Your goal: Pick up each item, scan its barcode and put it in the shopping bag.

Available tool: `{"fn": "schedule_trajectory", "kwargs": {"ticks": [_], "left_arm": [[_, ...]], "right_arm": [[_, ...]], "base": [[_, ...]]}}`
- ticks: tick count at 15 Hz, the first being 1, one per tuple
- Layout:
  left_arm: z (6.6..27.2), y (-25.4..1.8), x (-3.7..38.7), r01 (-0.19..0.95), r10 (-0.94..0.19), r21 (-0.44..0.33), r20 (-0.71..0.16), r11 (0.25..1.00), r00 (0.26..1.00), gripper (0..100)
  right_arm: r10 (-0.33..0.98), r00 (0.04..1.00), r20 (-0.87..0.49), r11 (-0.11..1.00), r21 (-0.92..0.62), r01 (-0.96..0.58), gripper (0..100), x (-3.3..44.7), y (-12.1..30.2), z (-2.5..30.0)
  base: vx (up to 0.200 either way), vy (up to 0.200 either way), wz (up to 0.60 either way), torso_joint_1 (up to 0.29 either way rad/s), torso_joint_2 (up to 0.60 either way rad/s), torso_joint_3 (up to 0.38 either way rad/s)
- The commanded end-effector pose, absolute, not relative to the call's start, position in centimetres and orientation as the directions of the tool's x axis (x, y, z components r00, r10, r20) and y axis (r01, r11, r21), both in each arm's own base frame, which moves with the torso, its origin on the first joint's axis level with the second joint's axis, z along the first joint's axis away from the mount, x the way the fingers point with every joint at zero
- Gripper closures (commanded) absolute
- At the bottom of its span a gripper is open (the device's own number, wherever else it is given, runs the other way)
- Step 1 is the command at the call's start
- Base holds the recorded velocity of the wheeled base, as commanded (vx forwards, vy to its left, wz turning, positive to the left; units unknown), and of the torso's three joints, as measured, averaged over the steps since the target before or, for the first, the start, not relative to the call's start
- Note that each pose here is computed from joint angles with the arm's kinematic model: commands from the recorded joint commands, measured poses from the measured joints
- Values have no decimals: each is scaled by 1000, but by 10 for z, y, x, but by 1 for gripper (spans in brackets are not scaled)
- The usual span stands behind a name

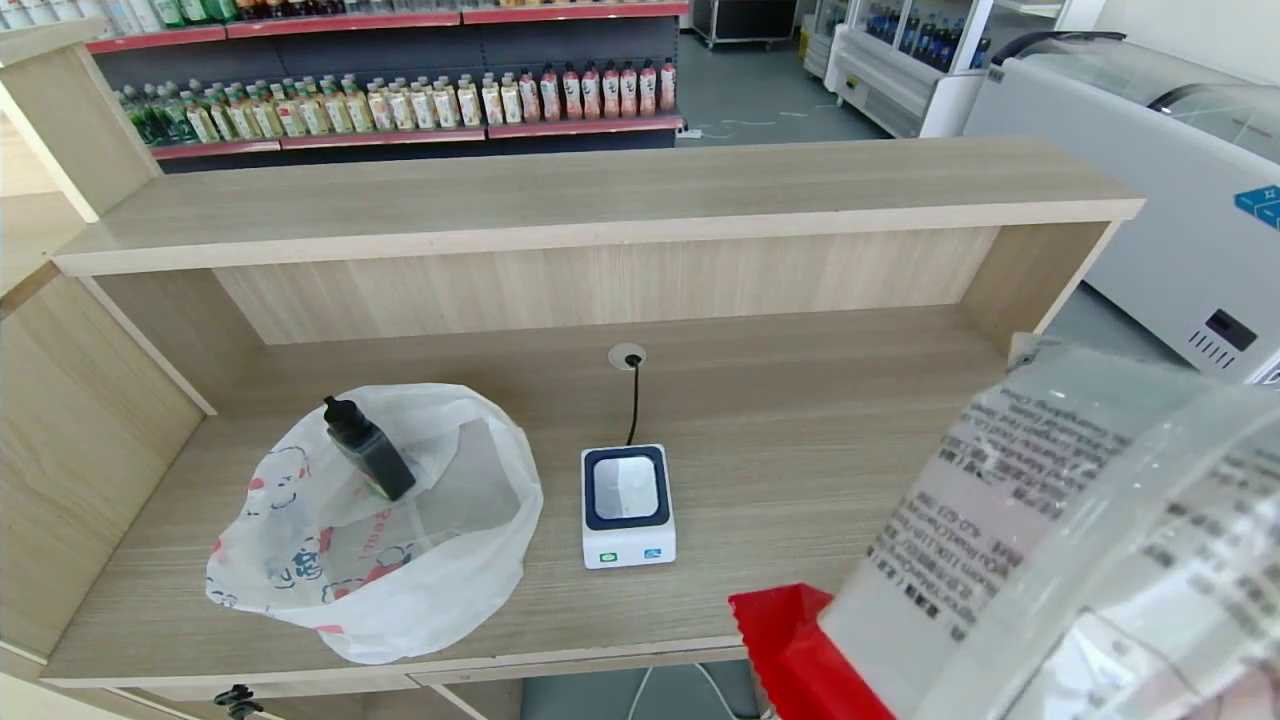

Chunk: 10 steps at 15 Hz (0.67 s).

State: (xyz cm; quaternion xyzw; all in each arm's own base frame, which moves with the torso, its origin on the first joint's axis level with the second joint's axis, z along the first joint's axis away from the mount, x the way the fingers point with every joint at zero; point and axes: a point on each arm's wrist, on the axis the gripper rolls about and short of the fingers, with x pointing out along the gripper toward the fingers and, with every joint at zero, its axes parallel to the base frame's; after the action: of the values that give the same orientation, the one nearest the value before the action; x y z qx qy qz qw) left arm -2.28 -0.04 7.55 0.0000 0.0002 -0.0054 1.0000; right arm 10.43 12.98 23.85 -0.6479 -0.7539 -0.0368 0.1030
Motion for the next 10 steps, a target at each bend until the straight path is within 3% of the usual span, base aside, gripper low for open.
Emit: {"fn": "schedule_trajectory", "kwargs": {"ticks": [1,7,10], "left_arm": [[75,0,-23,11,-11,0,0,1000,1000,0],[75,0,-23,11,-11,0,-2,1000,1000,0],[75,0,-23,11,-11,-2,0,1000,1000,0]], "right_arm": [[965,-213,154,223,-52,973,100,106,147,226],[948,-292,127,303,-82,949,100,94,151,222],[831,-548,94,551,-12,834,100,81,145,228]], "base": [[0,0,0,0,0,0],[0,0,0,0,0,0],[0,0,0,0,0,0]]}}
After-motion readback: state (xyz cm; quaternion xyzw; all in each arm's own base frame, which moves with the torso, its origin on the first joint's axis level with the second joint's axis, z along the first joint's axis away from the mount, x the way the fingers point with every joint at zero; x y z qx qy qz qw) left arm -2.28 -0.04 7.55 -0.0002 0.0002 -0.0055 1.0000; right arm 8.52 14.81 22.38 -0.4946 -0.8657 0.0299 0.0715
